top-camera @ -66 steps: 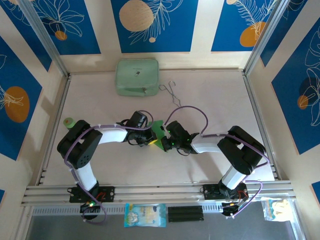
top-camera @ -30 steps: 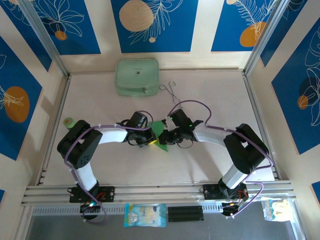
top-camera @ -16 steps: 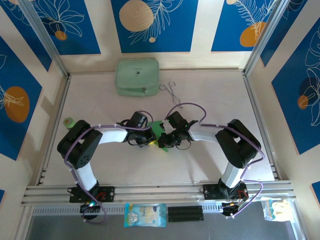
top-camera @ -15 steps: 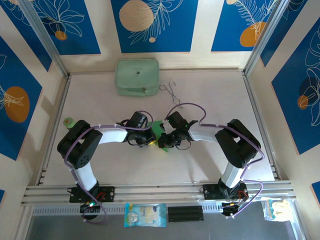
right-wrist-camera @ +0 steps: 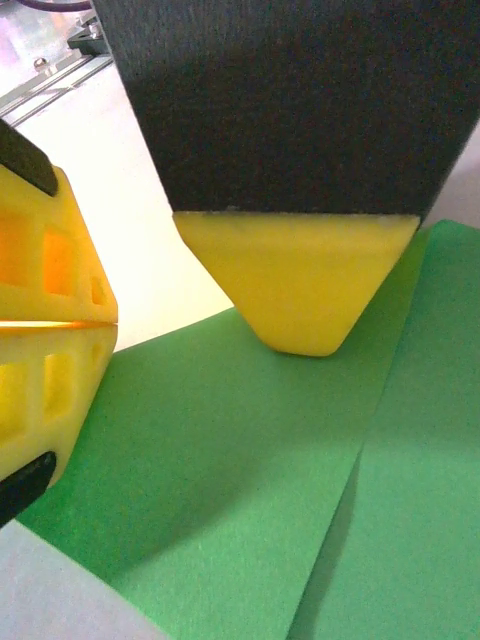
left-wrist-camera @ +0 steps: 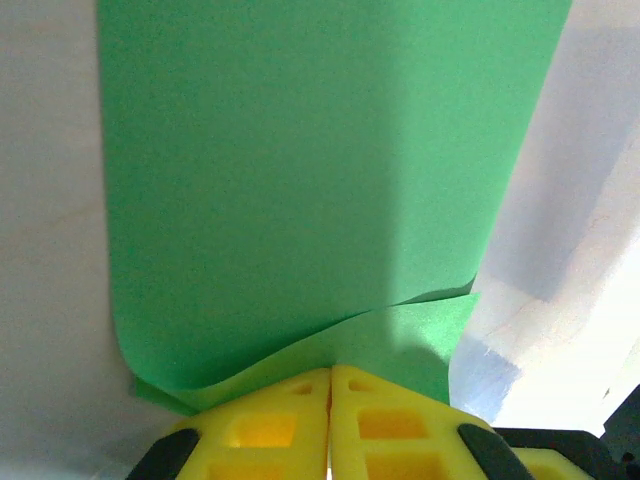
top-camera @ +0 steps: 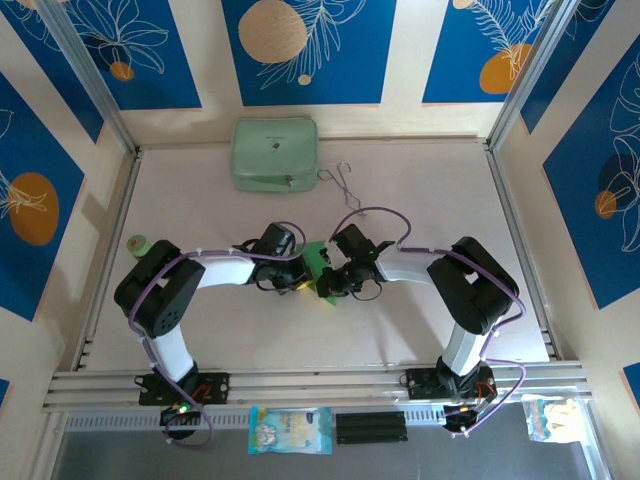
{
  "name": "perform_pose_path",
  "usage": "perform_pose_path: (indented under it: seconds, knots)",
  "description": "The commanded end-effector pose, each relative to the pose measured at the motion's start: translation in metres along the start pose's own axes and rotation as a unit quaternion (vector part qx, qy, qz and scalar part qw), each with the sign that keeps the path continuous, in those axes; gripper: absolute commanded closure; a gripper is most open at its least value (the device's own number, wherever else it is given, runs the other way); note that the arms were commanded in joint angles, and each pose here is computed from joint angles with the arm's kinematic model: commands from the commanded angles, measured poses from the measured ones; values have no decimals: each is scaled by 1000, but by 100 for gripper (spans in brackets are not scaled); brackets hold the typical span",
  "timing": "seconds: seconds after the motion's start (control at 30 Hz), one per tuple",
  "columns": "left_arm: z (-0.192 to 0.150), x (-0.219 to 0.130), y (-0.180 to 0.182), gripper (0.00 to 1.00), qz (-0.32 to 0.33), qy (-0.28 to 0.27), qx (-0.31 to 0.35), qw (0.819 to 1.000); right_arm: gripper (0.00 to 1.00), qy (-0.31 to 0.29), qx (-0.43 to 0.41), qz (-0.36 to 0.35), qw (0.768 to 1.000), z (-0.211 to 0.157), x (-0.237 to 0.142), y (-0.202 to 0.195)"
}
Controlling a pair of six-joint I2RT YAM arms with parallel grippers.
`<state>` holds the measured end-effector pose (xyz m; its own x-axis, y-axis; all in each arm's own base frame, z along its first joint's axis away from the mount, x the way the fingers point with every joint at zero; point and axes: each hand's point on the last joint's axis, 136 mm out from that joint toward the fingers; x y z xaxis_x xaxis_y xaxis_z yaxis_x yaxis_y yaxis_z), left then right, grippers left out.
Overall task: Fold a paper plane with a square sheet of paper (pick it up from the middle)
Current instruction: Third fold the triangle at the center of the table.
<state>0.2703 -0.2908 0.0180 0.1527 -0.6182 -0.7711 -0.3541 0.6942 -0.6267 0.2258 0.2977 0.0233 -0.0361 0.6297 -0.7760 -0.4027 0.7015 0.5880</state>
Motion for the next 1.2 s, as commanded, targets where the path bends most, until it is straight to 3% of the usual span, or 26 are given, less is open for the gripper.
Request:
perform_pose_path:
  seconds: [0.0,0.33,0.63,1.17]
  knots:
    - [-7,7,47,90,76,0,-28,997,91,20,3,-8,1000,-9,5,-7]
    - [-8,8,47,91,77,2,-28,997,91,26,6,-8,1000,-13,7,-9]
    - [-8,7,48,91,77,3,-27,997,91,-6,-2,2,1000,-13,-15,-3]
    - [-8,9,50,91,80,3,-28,996,91,39,28,-36,998,-42,-2,-31]
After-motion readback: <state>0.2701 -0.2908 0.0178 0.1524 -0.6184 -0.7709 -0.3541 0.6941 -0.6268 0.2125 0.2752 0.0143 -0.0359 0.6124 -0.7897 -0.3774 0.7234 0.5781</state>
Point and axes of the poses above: each hand's point on the last joint's axis, 136 mm out from that joint toward the fingers, its own x axis out along the fingers, its own y axis along the line the jaws close on, z = x × y, and after that the axes turned 7 degrees about -x, right-handed
